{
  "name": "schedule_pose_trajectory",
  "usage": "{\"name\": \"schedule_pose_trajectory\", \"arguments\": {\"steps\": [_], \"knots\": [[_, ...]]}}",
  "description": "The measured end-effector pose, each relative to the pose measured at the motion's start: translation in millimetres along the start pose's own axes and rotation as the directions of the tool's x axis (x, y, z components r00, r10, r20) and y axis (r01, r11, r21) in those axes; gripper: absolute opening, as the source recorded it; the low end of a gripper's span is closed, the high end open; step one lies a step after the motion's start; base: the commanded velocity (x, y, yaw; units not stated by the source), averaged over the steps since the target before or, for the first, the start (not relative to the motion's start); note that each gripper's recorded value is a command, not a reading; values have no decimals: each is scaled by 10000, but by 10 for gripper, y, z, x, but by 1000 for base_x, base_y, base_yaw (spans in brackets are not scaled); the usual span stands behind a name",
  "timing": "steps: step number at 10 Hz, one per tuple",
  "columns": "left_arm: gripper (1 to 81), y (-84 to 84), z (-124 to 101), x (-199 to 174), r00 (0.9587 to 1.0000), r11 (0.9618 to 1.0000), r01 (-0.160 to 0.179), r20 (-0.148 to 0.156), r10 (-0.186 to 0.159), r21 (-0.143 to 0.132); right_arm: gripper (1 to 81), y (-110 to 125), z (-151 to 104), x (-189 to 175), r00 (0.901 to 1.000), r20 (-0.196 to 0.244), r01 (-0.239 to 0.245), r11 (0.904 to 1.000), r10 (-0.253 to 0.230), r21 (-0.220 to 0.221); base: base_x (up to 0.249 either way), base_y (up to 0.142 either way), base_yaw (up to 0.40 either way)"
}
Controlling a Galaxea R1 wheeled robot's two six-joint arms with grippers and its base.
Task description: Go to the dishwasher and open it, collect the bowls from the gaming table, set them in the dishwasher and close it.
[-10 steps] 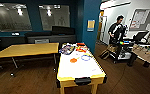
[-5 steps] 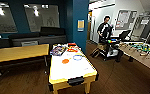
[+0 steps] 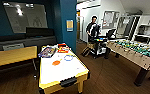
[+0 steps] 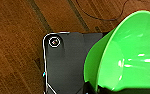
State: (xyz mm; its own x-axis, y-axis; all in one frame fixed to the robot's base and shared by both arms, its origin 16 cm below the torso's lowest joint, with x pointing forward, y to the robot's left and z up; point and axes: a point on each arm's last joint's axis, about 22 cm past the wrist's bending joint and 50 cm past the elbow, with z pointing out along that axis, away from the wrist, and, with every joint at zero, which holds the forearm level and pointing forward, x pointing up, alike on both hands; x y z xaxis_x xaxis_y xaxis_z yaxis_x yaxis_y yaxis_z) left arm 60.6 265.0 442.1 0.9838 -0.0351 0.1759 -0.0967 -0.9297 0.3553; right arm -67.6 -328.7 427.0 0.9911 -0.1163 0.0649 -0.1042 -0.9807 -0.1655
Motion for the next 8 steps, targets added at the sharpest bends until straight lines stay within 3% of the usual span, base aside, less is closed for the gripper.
{"name": "schedule_pose_trajectory", "arguments": {"steps": [8], "knots": [[10, 70, 25, -5, 10000, 9999, 16, 3, -16, -102, 10, -15, 6, 10, 10000, -2, 12, 10000, -12, 18, 0, 0, -301]]}}
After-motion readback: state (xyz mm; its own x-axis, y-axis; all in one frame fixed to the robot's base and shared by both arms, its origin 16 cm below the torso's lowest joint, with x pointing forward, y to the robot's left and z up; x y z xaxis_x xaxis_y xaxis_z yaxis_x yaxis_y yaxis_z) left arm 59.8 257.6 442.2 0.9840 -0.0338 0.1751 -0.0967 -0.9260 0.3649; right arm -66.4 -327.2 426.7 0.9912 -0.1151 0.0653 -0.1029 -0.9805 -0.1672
